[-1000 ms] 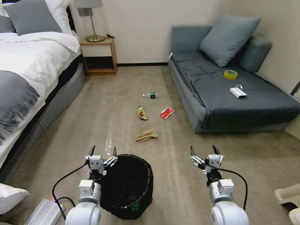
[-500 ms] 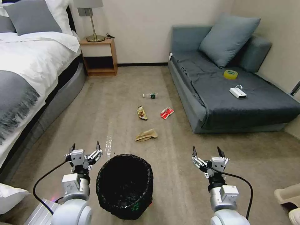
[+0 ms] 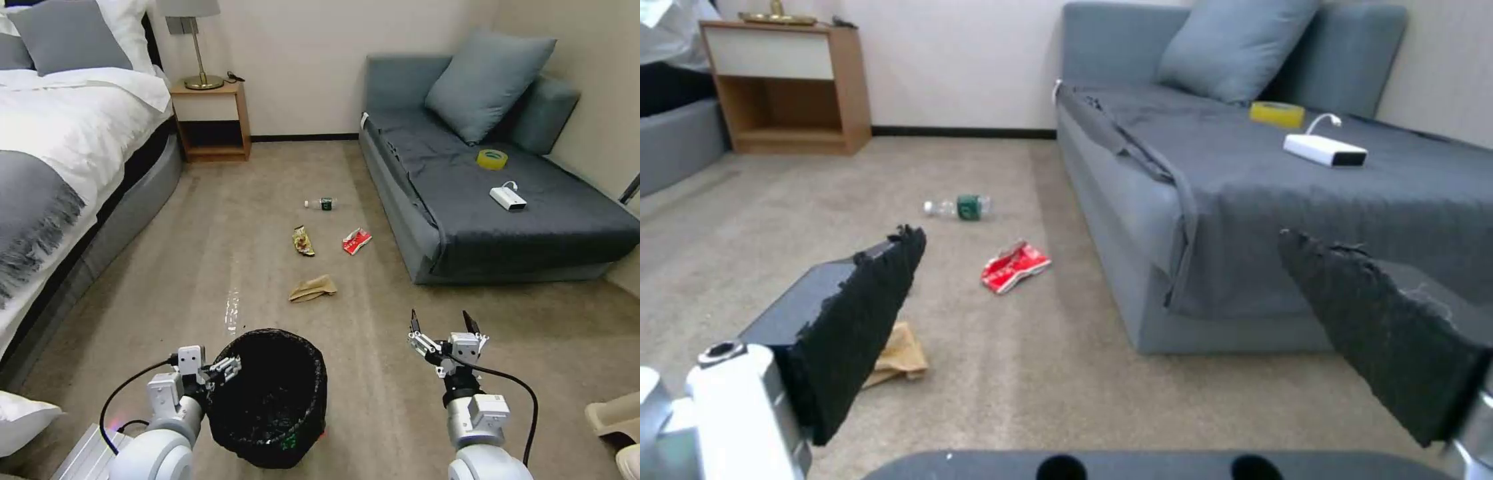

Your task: Pick up the trash bin, then pick up the garbage on the floor and place it into the trash bin.

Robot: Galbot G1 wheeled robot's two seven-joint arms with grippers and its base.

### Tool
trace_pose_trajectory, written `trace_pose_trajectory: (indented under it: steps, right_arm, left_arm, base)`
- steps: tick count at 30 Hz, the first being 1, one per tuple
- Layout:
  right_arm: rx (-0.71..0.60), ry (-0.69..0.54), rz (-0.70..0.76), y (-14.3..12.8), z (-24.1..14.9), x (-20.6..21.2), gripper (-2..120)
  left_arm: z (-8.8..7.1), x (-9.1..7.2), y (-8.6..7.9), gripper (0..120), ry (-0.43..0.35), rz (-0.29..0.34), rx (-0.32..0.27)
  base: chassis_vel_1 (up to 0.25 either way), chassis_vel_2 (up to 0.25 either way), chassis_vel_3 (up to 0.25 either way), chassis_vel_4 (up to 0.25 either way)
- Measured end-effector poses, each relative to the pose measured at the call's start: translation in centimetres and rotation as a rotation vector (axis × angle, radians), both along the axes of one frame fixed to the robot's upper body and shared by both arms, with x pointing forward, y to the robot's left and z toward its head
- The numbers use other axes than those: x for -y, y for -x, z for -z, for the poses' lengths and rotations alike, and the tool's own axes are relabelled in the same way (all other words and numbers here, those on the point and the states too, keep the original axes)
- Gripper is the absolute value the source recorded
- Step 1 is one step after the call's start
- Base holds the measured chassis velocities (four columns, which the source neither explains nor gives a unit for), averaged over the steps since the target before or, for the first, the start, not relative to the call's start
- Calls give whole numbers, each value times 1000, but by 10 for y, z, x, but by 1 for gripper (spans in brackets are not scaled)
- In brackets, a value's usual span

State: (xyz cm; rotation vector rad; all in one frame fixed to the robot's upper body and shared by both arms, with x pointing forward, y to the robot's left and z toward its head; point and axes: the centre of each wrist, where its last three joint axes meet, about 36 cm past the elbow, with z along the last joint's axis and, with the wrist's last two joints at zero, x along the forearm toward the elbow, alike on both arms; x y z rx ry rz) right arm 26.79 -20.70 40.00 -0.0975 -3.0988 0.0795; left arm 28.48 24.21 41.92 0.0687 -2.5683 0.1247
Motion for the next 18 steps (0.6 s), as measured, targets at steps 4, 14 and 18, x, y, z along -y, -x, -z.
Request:
trace_pose_trajectory:
  steps: [4,14,18]
  right_arm:
    - [3,1,3,0,2,0,100]
    - [4,4,7,-1,4,1,100]
    - [1,6,10,-2,5,2,100]
  left_arm:
    - [4,0,-2,100,18,-6,-47]
    - [19,-2,-5,73,48,-19,-111]
    - [23,-1,-5,58,62,-14,-121]
  base:
    - [0,0,0,0]
    - [0,0,0,0]
    - [0,0,0,0]
